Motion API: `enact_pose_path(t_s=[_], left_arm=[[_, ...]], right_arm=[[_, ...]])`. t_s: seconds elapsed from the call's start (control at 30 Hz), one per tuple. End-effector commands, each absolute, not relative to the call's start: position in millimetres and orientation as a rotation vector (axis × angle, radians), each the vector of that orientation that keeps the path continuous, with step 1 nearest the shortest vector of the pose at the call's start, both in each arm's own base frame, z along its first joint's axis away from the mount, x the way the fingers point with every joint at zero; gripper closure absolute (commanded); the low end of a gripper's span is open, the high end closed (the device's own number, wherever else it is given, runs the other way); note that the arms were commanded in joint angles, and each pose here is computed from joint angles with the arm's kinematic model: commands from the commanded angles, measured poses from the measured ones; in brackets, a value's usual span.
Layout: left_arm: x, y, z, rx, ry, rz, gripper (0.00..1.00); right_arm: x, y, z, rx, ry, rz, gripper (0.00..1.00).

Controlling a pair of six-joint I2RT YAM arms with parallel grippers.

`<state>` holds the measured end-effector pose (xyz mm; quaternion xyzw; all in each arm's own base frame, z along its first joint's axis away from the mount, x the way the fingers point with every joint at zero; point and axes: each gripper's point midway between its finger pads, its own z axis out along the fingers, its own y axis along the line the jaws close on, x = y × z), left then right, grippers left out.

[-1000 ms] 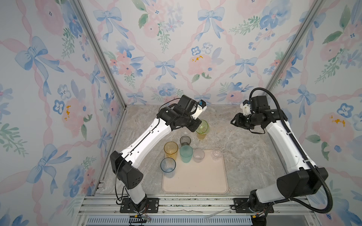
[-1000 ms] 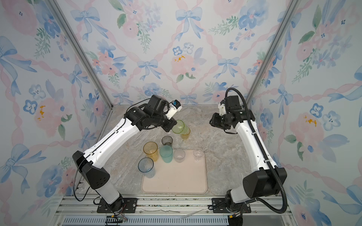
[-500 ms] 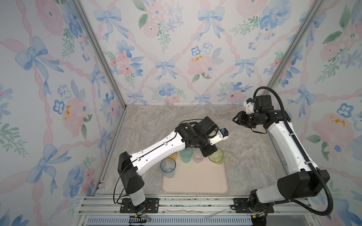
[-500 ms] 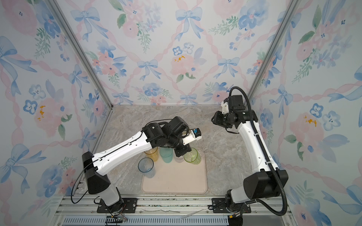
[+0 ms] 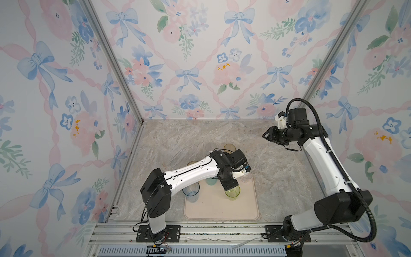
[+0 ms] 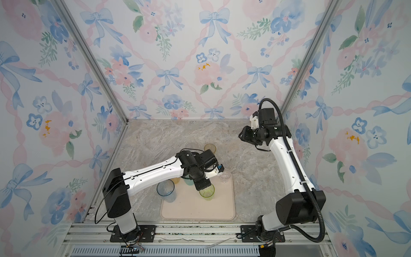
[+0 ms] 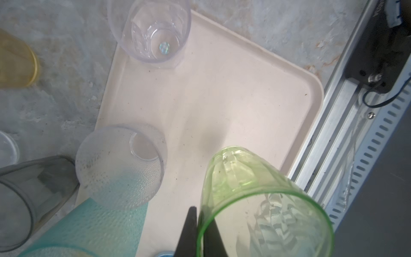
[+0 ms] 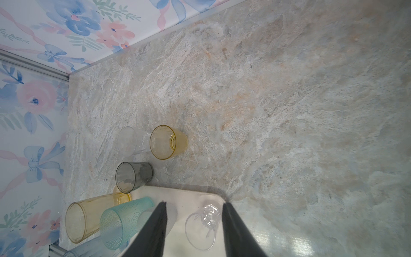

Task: Place the glasses into the tray
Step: Place the glass on the tray.

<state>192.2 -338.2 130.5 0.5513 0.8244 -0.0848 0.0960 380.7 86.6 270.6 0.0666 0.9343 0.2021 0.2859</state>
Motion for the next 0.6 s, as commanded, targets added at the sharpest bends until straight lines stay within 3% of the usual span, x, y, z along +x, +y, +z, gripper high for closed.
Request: enact_pose_path(t_s=[0.0,0.57], left_arm=[[195,-333,116,1.63,2.477,-0.164,0.93],[210,-369,103,1.702,2.411,-0.144,0.92]], right_arm=[[383,90,260,0.18,2.515,0.571,0.56],[379,90,252,0.156,2.547,0.572,0.56]])
